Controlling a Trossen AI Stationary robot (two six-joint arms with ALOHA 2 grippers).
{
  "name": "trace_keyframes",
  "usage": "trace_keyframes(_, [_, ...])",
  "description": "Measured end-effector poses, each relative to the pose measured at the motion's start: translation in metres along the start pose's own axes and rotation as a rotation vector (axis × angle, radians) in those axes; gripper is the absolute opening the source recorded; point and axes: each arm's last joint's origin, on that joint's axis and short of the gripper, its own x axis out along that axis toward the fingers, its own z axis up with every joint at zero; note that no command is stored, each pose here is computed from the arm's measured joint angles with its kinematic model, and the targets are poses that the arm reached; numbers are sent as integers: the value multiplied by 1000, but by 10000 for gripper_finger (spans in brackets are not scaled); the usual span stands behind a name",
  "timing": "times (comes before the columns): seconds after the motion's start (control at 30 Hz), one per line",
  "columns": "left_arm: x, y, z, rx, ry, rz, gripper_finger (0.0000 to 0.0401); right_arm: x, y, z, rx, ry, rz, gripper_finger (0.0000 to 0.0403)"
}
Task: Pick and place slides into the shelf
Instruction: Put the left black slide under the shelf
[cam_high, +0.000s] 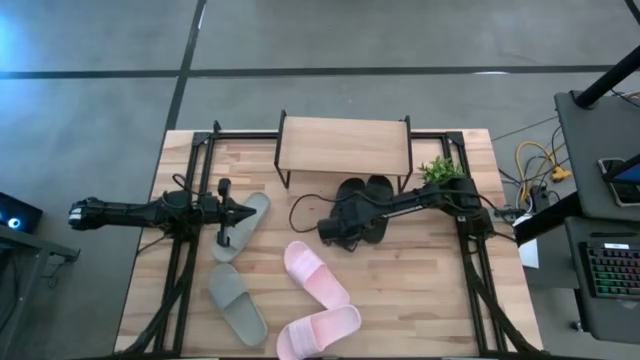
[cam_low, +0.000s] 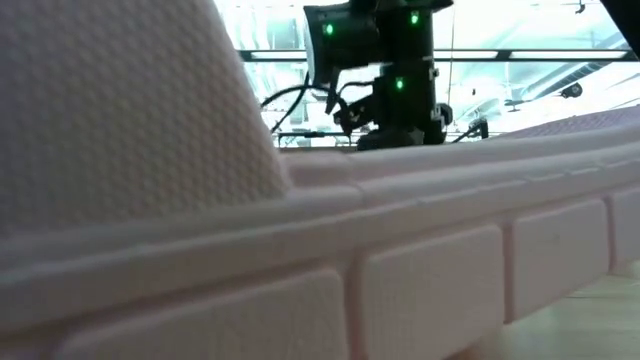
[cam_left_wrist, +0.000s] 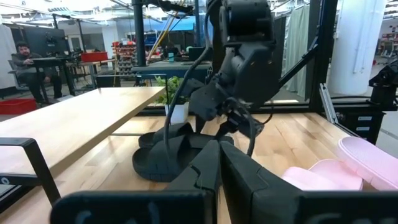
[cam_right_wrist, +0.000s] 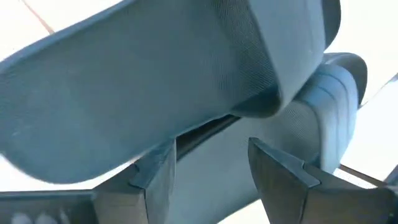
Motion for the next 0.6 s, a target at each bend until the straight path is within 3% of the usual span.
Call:
trace_keyframes(0.1, [0, 0, 0, 0, 0, 0, 0, -13, 6, -1, 14, -8, 43, 190])
trace_keyframes(0.3, [0, 0, 0, 0, 0, 0, 0, -37, 22, 1, 52, 56, 326, 161])
trace_keyframes(0.6, [0, 0, 0, 0, 0, 0, 0, -48, 23, 29, 172, -67, 522, 31])
